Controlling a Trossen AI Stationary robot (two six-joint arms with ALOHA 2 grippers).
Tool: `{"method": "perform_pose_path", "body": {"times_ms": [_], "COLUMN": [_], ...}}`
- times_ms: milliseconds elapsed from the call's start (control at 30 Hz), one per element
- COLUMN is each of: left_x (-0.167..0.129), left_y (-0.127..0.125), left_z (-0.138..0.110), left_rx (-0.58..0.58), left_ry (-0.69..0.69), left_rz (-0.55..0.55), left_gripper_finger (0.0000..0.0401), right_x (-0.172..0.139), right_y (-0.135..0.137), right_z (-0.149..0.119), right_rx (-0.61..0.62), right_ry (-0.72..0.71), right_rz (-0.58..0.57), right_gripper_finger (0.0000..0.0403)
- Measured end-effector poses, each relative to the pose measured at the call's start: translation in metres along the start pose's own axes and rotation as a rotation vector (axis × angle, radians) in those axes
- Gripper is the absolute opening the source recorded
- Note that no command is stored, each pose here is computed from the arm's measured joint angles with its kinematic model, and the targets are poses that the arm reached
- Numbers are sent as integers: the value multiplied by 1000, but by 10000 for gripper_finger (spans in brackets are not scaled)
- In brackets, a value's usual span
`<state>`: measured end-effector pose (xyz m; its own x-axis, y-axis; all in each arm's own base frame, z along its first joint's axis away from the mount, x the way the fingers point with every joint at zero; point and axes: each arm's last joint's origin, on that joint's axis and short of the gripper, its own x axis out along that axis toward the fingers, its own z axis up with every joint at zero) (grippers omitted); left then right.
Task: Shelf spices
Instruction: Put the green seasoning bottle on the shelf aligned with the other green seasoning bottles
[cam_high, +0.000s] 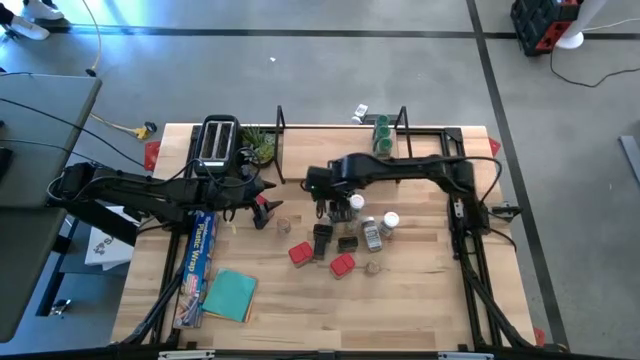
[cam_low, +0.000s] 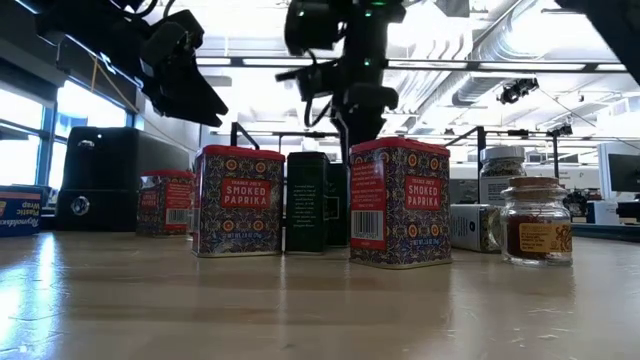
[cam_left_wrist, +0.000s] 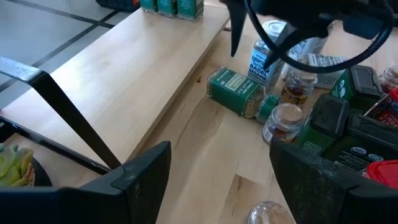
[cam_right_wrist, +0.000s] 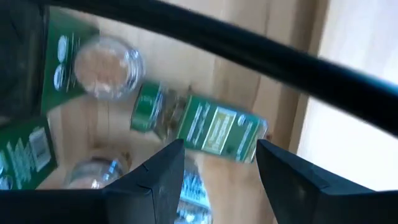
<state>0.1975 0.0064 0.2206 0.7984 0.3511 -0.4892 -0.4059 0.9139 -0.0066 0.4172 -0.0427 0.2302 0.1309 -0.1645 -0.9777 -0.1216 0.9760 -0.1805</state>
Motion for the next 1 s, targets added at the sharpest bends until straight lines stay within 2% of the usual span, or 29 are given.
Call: {"method": "perform_pose_path", "body": {"times_ms": [233, 500, 600, 700, 833, 1000], "left_x": [0, 0, 0, 0, 0, 0], "left_y": [1, 1, 1, 1, 1, 0], "left_z": [-2, -2, -2, -2, -2, -2], "left_rx": [8, 9, 9, 9, 15, 15], "left_ry": [21, 22, 22, 22, 23, 22], "left_rz": [5, 6, 5, 6, 5, 4], "left_gripper_finger": [268, 268, 268, 268, 268, 268], "right_x": [7, 2, -1, -3, -4, 0], "right_y": [-3, 8, 12, 15, 14, 9], "right_z": [-9, -24, -28, -27, -17, -3], "right_rx": [64, 151, 156, 84, -43, -249], "right_ry": [164, 340, 387, 354, 211, 62], "right_rz": [88, 169, 237, 255, 248, 154], "right_gripper_finger": [194, 195, 194, 194, 194, 194]}}
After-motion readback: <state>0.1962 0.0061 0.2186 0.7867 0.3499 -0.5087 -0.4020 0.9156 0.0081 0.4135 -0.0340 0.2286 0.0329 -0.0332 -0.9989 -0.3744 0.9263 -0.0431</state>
